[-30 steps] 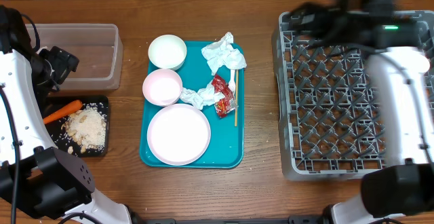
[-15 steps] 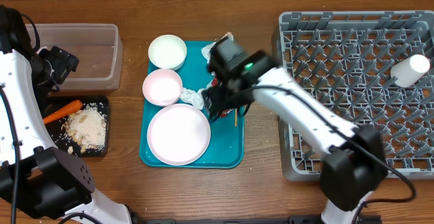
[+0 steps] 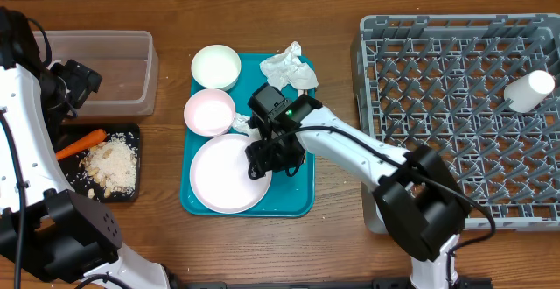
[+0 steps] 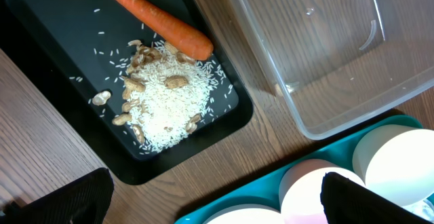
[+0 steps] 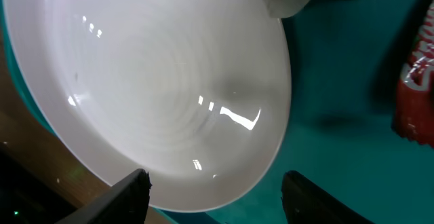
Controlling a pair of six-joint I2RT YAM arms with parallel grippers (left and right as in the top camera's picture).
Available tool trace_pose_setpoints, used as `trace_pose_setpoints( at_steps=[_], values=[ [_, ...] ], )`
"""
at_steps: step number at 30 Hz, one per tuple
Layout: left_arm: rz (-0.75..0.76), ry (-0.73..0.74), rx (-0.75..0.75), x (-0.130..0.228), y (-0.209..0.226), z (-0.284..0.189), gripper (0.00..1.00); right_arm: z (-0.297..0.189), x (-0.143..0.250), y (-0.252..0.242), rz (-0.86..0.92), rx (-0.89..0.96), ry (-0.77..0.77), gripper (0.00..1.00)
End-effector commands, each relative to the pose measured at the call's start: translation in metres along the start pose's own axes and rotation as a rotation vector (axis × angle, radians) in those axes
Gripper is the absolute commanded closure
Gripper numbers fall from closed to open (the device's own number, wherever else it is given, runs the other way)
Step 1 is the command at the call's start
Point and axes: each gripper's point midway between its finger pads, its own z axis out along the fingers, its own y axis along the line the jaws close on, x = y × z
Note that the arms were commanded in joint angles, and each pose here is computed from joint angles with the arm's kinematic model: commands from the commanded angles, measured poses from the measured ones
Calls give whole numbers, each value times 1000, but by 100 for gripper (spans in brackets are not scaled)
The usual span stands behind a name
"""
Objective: Sort waste into correct bins and load items into the dishwasher rack
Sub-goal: 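Return the right gripper to the tray and grasp the large white plate, then carry the plate right and stand it upright in the rack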
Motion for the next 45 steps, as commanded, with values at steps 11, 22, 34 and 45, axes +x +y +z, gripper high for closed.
trace_pose_setpoints(
  at_steps=[11, 22, 34, 45],
  values=[
    [-15, -27, 21, -2, -3, -11, 0, 30, 6, -15, 105, 37, 54, 65],
    [-15, -27, 21, -2, -3, -11, 0, 2, -3, -16, 130, 88, 36, 96],
    [-15, -27, 21, -2, -3, -11, 0, -140, -7, -55, 125, 262, -107, 96],
    [-15, -27, 21, -2, -2, -11, 0, -355, 11, -240, 558, 749, -605, 96]
  ],
)
